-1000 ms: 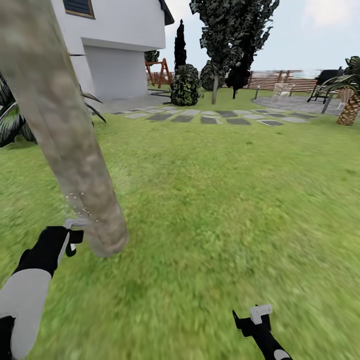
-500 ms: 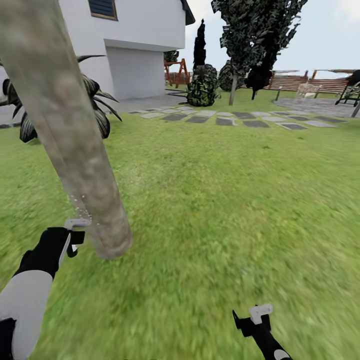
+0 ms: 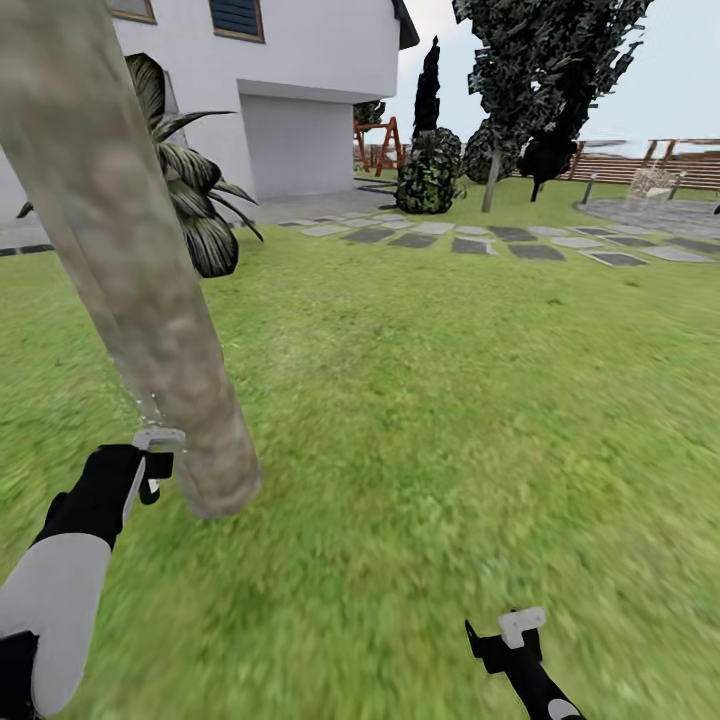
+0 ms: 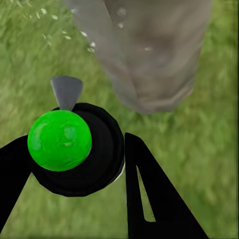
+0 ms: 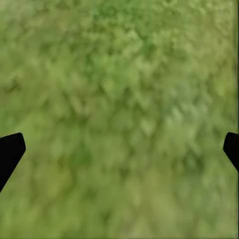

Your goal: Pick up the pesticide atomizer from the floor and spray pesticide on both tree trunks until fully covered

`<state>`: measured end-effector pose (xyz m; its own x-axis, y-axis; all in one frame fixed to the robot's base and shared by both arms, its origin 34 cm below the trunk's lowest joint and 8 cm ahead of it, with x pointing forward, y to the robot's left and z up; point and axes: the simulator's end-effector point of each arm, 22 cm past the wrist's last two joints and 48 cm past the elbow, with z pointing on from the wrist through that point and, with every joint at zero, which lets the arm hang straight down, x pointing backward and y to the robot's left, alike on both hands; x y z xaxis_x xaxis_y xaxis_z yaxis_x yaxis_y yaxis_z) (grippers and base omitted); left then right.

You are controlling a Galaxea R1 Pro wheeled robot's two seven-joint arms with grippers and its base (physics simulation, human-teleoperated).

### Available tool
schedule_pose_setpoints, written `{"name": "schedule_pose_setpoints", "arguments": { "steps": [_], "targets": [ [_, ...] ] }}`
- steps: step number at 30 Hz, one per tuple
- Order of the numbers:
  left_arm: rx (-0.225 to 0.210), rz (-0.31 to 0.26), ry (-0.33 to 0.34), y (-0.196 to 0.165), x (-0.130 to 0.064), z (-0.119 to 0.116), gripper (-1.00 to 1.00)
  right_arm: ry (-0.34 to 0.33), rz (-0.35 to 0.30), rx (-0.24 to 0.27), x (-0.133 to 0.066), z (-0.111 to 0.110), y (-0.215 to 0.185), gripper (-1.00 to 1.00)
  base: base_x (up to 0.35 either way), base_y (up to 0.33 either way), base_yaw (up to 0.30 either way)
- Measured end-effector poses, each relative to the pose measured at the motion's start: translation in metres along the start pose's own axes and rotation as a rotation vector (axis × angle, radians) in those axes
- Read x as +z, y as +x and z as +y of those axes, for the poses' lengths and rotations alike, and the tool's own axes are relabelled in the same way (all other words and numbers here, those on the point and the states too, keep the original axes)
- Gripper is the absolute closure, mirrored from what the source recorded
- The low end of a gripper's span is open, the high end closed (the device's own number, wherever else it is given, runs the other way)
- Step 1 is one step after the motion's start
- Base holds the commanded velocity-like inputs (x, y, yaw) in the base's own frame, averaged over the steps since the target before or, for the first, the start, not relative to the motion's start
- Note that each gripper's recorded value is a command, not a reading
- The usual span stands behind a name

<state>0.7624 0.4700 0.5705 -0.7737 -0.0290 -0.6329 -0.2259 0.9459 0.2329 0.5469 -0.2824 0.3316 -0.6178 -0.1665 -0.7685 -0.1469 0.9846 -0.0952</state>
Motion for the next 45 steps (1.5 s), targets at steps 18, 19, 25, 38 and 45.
{"name": "schedule_pose_setpoints", "arguments": {
  "steps": [18, 19, 25, 38, 45],
  "targets": [
    [-0.007, -0.026, -0.019, -0.013, -0.005, 0.012, 1.00, -0.001, 0.001, -0.001, 0.000, 0.000, 0.000, -1.00, -0.012, -0.244, 0.106],
    [-0.008, -0.028, -0.020, -0.014, -0.006, 0.013, 1.00, -0.001, 0.001, -0.001, 0.000, 0.000, 0.000, -1.00, 0.010, -0.031, 0.276],
    [-0.041, -0.017, -0.025, -0.049, -0.023, 0.019, 1.00, 0.000, 0.001, 0.000, 0.000, 0.000, 0.000, -1.00, 0.001, -0.003, 0.250],
    [-0.034, 0.026, -0.018, -0.037, -0.022, 0.012, 1.00, 0.000, 0.000, 0.000, 0.000, 0.000, 0.000, -1.00, 0.131, -0.171, 0.007],
    [-0.034, 0.027, -0.019, -0.037, -0.022, 0.012, 1.00, 0.000, 0.000, 0.000, 0.000, 0.000, 0.000, -1.00, 0.166, -0.230, 0.000]
  ]
}}
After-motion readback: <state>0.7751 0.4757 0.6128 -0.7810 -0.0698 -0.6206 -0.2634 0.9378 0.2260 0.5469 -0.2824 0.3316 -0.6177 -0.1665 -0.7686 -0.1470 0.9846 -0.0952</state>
